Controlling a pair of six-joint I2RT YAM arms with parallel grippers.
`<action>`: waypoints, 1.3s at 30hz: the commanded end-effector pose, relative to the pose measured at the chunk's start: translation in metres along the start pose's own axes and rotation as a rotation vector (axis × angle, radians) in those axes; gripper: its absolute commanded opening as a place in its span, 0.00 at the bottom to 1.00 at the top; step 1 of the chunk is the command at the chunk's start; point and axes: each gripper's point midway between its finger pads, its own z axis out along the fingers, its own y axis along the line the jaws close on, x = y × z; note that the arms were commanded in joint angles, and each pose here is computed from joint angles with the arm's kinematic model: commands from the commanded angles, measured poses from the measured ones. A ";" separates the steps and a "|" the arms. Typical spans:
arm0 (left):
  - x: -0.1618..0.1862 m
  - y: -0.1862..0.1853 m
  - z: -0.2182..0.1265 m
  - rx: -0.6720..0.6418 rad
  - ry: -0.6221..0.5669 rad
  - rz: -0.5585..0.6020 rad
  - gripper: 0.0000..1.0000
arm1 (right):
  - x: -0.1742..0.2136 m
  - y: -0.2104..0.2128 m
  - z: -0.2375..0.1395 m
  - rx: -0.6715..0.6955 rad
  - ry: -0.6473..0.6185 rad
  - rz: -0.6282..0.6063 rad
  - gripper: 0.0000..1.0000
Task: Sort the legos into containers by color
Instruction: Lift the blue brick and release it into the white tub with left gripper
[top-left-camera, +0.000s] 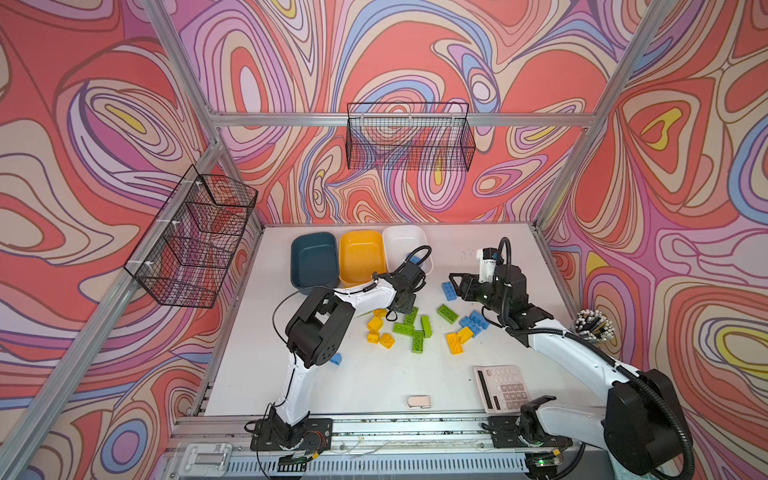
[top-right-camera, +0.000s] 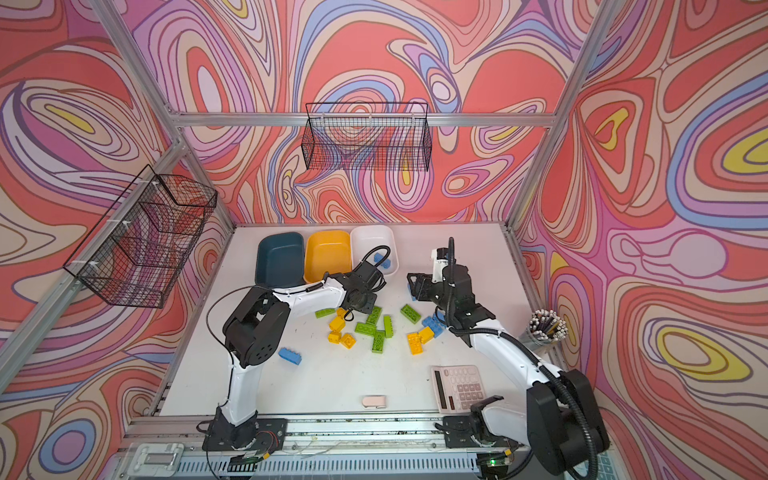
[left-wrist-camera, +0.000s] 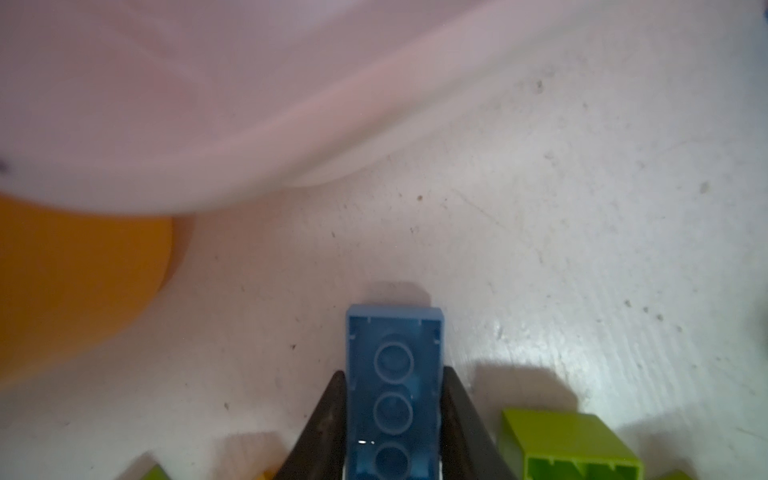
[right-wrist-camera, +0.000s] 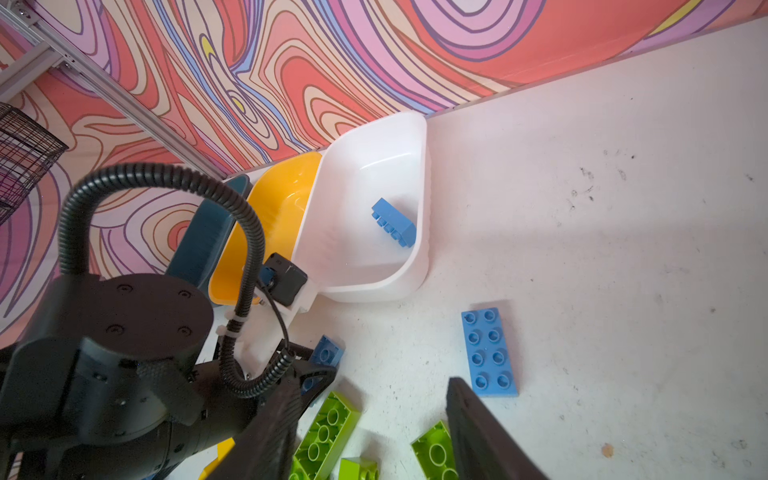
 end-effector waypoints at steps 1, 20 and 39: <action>-0.008 0.004 -0.026 0.022 -0.025 -0.037 0.31 | 0.002 -0.001 0.001 -0.007 -0.001 0.002 0.60; -0.147 0.013 -0.059 0.135 -0.179 -0.123 0.32 | 0.006 0.001 0.002 -0.024 0.002 0.016 0.60; -0.188 0.036 -0.041 0.105 -0.223 -0.164 0.64 | 0.011 -0.001 0.006 -0.003 0.026 0.007 0.60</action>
